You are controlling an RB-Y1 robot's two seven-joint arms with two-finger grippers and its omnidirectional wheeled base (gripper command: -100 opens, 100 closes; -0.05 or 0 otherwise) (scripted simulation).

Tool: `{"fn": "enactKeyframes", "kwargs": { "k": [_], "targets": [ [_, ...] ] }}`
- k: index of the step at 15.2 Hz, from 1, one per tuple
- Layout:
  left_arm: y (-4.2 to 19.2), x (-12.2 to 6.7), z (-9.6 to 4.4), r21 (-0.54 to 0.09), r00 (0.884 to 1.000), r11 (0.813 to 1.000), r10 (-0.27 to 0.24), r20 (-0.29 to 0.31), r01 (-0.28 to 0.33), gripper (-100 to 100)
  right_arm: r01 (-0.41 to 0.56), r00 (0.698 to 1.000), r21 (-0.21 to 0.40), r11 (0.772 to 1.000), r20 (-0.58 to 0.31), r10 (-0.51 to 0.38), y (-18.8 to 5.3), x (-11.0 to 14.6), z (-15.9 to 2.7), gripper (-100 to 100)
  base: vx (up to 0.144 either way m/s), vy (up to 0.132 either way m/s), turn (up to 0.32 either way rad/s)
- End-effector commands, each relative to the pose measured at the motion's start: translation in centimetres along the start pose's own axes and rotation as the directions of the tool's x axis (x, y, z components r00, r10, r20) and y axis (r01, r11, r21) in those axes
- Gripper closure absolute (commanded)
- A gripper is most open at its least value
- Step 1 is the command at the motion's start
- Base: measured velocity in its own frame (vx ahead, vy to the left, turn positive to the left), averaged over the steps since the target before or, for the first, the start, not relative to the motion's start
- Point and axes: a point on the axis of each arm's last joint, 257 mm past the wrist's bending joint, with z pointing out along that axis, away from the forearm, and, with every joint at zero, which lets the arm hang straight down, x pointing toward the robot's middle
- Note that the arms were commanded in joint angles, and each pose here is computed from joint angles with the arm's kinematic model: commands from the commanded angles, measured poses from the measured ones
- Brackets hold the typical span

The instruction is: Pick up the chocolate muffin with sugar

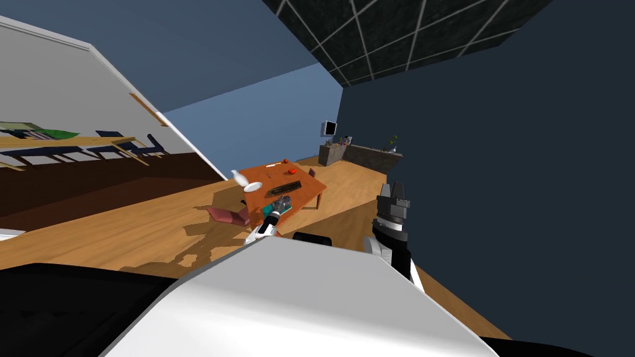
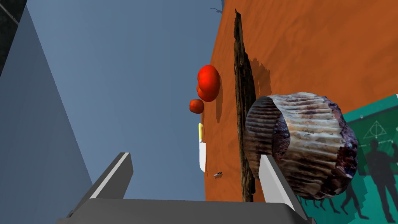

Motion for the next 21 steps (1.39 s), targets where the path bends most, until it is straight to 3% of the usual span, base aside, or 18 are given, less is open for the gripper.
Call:
{"fn": "enactKeyframes", "kwargs": {
  "k": [1,11,14,15,19,20,21],
  "targets": [
    [1.9,-0.1,-0.1,-0.042,1.0,0.999,-0.006,0.012,0.006,-100,0.0,1.0,0.0,1.0,0.0,0.0,0.0,0.0,0.0,0,-0.005,0.014,-0.041],
    [8.7,-1.1,-1.1,-0.195,0.998,0.98,-0.027,0.057,0.037,-100,0.0,1.0,0.0,1.0,0.0,0.0,0.0,0.0,0.0,0,0.001,0.017,-0.044],
    [8.8,-1.2,-1.1,-0.199,0.998,0.979,-0.027,0.059,0.038,-100,0.0,1.0,0.0,1.0,0.0,0.0,0.0,0.0,0.0,0,0.002,0.013,-0.017],
    [9.1,-2.5,-1.1,-0.2,0.996,0.979,-0.03,0.081,0.046,-100,0.0,1.0,0.0,1.0,0.0,0.0,0.0,0.0,0.0,0,0.014,-0.007,-0.137],
    [9.2,-4.5,-1.2,-0.196,0.993,0.979,-0.034,0.112,0.056,-100,0.0,1.0,0.0,1.0,0.0,0.0,0.0,0.0,0.0,0,0.032,-0.014,-0.147],
    [9.2,-3.8,-1.2,-0.198,0.994,0.979,-0.032,0.1,0.051,-100,0.0,1.0,0.0,1.0,0.0,0.0,0.0,0.0,0.0,0,0.021,-0.006,-0.053],
    [9.1,-3.9,-1.2,-0.197,0.994,0.979,-0.033,0.103,0.053,100,0.0,1.0,0.0,1.0,0.0,0.0,0.0,0.0,0.0,0,0.0,0.0,0.0]
  ]
}}
